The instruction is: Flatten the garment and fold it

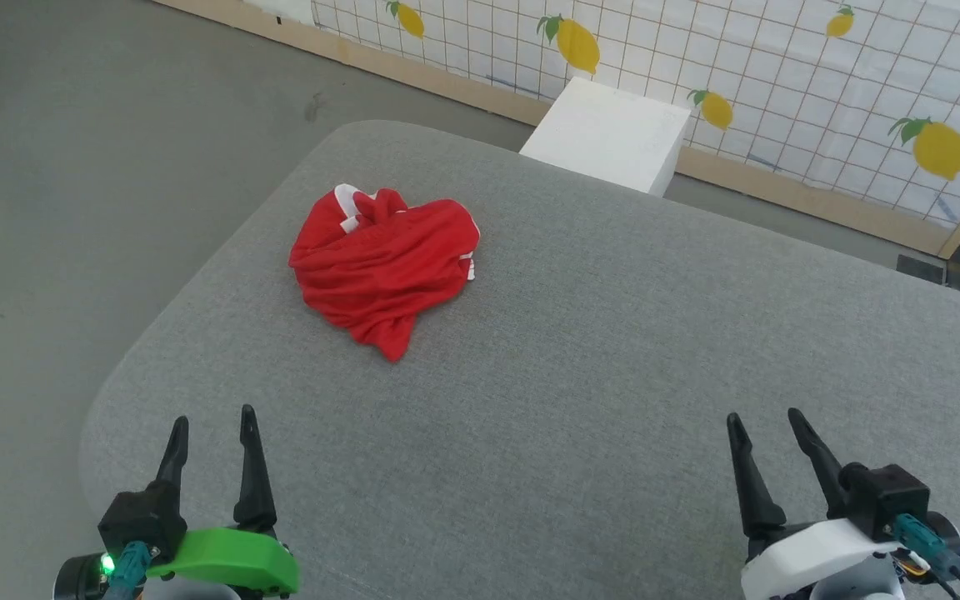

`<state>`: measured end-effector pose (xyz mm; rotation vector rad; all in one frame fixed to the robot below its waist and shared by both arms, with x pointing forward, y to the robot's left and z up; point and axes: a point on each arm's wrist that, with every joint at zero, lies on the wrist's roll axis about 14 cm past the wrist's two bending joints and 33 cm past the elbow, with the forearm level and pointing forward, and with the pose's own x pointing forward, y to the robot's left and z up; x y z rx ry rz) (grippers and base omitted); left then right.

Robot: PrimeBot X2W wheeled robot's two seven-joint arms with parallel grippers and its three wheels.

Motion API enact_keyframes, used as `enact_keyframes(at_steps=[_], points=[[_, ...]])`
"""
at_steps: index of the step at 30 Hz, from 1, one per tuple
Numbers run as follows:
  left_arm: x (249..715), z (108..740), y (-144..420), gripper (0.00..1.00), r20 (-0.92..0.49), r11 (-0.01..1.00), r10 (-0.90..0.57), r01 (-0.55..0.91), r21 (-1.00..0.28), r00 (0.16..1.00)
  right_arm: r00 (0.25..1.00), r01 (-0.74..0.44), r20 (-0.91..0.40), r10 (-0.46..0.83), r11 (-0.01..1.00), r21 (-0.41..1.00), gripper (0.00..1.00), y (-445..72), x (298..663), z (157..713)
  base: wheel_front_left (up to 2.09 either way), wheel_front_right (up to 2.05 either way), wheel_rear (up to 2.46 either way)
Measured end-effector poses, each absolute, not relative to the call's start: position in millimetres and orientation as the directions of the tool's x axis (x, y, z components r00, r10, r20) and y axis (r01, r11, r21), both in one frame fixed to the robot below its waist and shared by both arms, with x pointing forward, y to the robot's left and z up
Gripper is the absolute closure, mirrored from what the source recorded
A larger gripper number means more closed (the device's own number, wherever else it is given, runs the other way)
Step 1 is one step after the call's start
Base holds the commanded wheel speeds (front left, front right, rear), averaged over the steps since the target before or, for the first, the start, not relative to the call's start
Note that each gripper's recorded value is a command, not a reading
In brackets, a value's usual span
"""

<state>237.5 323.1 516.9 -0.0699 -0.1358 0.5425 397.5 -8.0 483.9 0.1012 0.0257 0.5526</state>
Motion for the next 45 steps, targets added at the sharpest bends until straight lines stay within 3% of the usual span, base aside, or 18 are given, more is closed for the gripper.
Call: enact_keyframes(at_steps=[13,22,26,33,41,42,43,44,45], points=[[253.4,507.3,312.9,0.0,0.078,0.887,0.461,-0.455,-0.087,0.884,0.851,-0.523,-0.004,0.525,0.848,0.081,0.0,-9.0,402.0,490.9,0.0,0.0,0.0],[353.6,552.1,336.5,0.0,0.065,0.943,0.328,-0.322,-0.087,0.942,0.848,-0.529,-0.016,0.53,0.847,0.045,0.0,-4.4,421.3,494.4,0.0,0.0,0.0],[399.7,531.8,347.2,0.0,-0.152,0.934,0.288,-0.313,-0.171,0.945,0.856,-0.516,-0.014,0.517,0.856,0.028,0.0,-7.6,436.0,495.9,0.0,0.0,0.0],[442.4,476.4,351.5,0.0,-0.452,0.921,0.222,-0.338,-0.194,0.864,0.895,-0.44,-0.07,0.44,0.898,0.017,0.0,-37.3,456.1,474.4,0.0,0.0,0.0],[447.7,388.3,325.2,0.0,-0.693,0.921,0.137,-0.348,-0.173,0.708,0.917,-0.364,-0.162,0.364,0.931,0.033,0.0,-68.4,462.5,435.2,0.0,0.0,0.0],[447.7,382.5,322.9,0.07,-0.706,0.921,0.131,-0.348,-0.173,0.696,0.917,-0.36,-0.17,0.36,0.933,0.035,0.0,-70.3,462.3,432.0,0.0,0.0,0.0],[451.9,379.6,320.8,0.72,-0.705,0.922,0.127,-0.346,-0.177,0.697,0.918,-0.353,-0.178,0.354,0.935,0.037,0.0,-73.0,462.0,428.3,0.0,0.0,0.0],[456.7,381.7,322.4,1.0,-0.687,0.922,0.139,-0.347,-0.173,0.713,0.919,-0.348,-0.182,0.35,0.937,0.041,0.0,-74.7,461.8,426.5,0.0,0.0,0.0],[461.6,383.8,323.7,1.0,-0.665,0.925,0.154,-0.343,-0.162,0.731,0.92,-0.343,-0.184,0.346,0.938,0.052,0.0,-76.2,461.0,424.5,0.0,0.0,0.0]])
